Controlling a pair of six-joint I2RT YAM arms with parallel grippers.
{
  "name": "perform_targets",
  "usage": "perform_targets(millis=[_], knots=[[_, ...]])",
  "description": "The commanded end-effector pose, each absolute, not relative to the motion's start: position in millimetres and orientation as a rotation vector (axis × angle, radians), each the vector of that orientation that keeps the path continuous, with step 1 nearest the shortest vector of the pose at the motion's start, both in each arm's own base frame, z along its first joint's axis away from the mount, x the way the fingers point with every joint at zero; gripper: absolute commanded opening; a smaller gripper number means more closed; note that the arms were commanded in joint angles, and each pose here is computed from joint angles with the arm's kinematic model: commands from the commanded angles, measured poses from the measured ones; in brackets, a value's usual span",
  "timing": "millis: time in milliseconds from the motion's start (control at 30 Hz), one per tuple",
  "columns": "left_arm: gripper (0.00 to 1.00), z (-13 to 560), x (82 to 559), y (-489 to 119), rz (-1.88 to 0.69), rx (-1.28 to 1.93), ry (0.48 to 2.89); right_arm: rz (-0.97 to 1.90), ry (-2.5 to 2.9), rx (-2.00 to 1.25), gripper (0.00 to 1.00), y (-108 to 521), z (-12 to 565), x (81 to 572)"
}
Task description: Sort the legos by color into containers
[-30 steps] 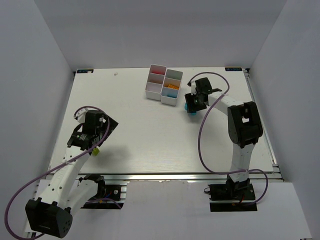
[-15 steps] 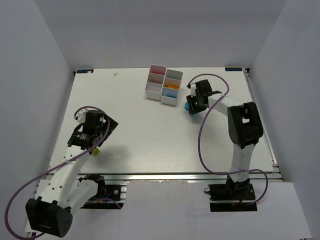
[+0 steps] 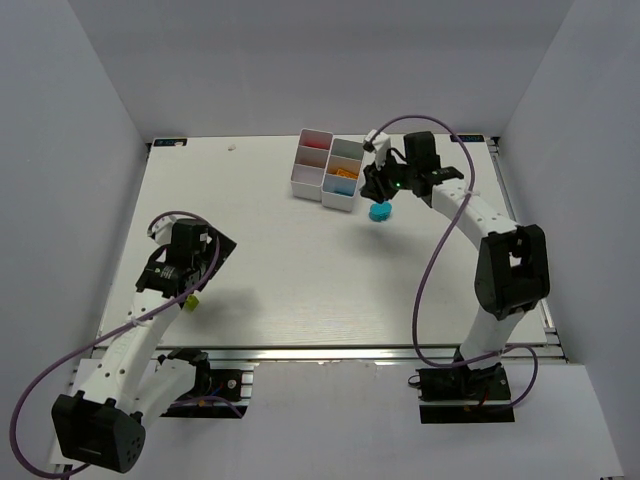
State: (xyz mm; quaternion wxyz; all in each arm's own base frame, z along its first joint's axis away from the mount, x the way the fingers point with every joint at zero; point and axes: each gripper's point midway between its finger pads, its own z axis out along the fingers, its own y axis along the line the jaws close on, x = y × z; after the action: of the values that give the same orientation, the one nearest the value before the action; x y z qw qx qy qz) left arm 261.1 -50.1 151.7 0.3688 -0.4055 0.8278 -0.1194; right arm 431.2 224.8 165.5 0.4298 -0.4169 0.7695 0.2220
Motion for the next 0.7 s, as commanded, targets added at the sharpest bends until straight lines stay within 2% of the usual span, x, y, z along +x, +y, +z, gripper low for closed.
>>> perform_targets(millis=[0, 400, 500, 533, 667], knots=[[0.98, 157.3, 265.3, -51.1, -0.336, -1.044, 2.096, 0.56, 1.764, -1.131, 0.0, 253.2, 180.1, 455.8], [0.98, 158.1, 261.8, -49.8, -0.349, -1.064, 2.075, 0.445, 1.707, -1.149, 0.0, 290.2, 174.5, 505.1], [0.98, 156.5, 260.2, -48.8, -0.342, -1.068, 2.078, 0.411, 1.704, -1.146, 0.12, 290.6, 169.4, 509.9], [0.98, 156.8, 260.4, -49.3, -0.345, -1.067, 2.077, 0.4, 1.708, -1.145, 0.21, 289.7, 167.1, 511.7], [0.98, 155.8, 259.3, -48.9, -0.342, -1.07, 2.081, 0.374, 1.723, -1.149, 0.43, 287.3, 157.6, 514.7]])
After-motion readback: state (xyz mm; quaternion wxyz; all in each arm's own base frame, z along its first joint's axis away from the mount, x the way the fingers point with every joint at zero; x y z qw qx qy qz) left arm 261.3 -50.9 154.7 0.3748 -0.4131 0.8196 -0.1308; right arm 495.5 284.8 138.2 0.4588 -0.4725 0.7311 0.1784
